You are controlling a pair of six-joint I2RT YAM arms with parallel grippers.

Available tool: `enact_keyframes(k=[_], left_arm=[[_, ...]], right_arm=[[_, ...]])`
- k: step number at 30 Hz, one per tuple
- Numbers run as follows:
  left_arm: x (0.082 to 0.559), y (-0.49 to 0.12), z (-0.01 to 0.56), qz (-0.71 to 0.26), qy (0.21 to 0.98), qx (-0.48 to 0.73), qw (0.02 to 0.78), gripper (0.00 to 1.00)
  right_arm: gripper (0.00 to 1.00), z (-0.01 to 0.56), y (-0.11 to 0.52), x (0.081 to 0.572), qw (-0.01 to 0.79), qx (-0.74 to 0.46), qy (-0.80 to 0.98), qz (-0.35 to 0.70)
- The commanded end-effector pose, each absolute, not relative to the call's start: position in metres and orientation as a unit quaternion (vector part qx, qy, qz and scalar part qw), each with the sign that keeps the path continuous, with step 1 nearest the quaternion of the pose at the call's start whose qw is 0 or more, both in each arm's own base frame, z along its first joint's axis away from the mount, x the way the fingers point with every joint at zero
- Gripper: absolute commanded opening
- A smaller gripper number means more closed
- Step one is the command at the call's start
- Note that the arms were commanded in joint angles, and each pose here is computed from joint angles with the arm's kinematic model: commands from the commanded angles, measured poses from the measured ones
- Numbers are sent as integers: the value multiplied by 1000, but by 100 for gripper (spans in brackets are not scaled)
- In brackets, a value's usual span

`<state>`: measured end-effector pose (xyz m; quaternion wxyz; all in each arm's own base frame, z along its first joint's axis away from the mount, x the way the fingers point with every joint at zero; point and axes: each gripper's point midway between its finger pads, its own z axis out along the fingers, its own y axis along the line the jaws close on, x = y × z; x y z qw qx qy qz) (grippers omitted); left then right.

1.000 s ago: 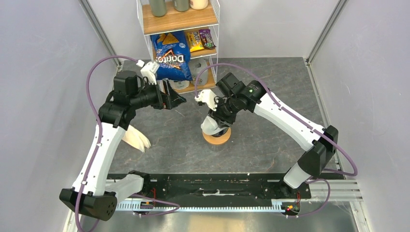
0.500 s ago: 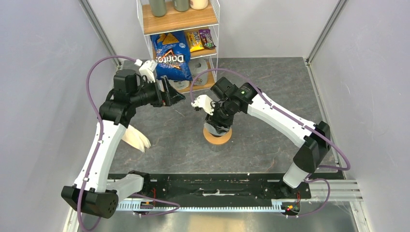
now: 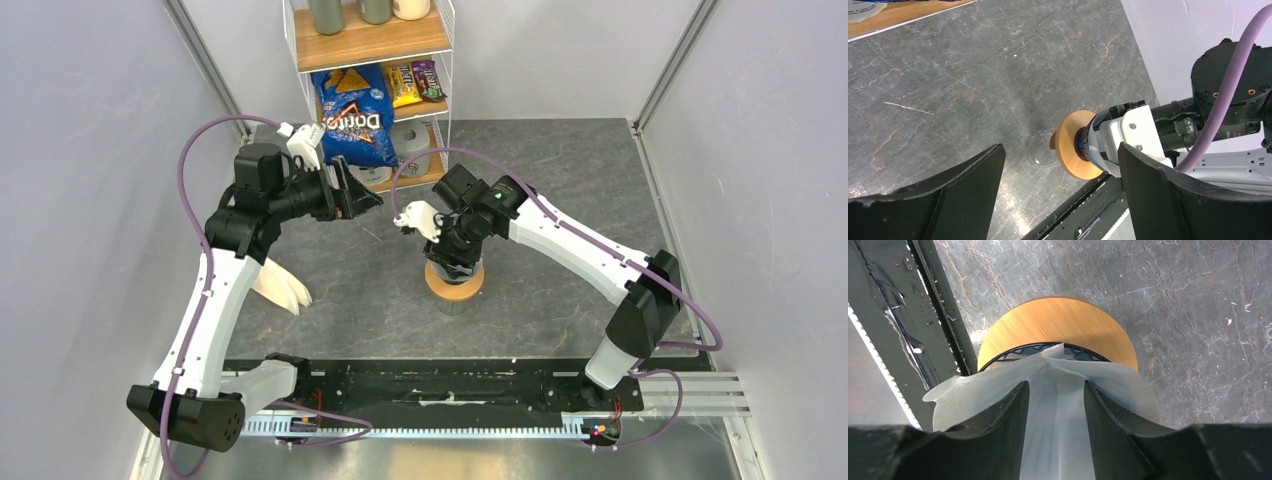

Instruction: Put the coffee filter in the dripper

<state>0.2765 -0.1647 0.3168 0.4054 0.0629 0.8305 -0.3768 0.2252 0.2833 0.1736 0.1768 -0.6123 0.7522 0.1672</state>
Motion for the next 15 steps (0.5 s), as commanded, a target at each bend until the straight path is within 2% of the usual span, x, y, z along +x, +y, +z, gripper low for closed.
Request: enact_keyframes(k=[1,15], left_arm=[[280,-164,324,-382,822,62,418,91],[279,-168,323,-394,819,70,412,91]], right_arm=[[52,195,286,231,216,-610,745,162],[54,227,282,228,253,-594,745,168]])
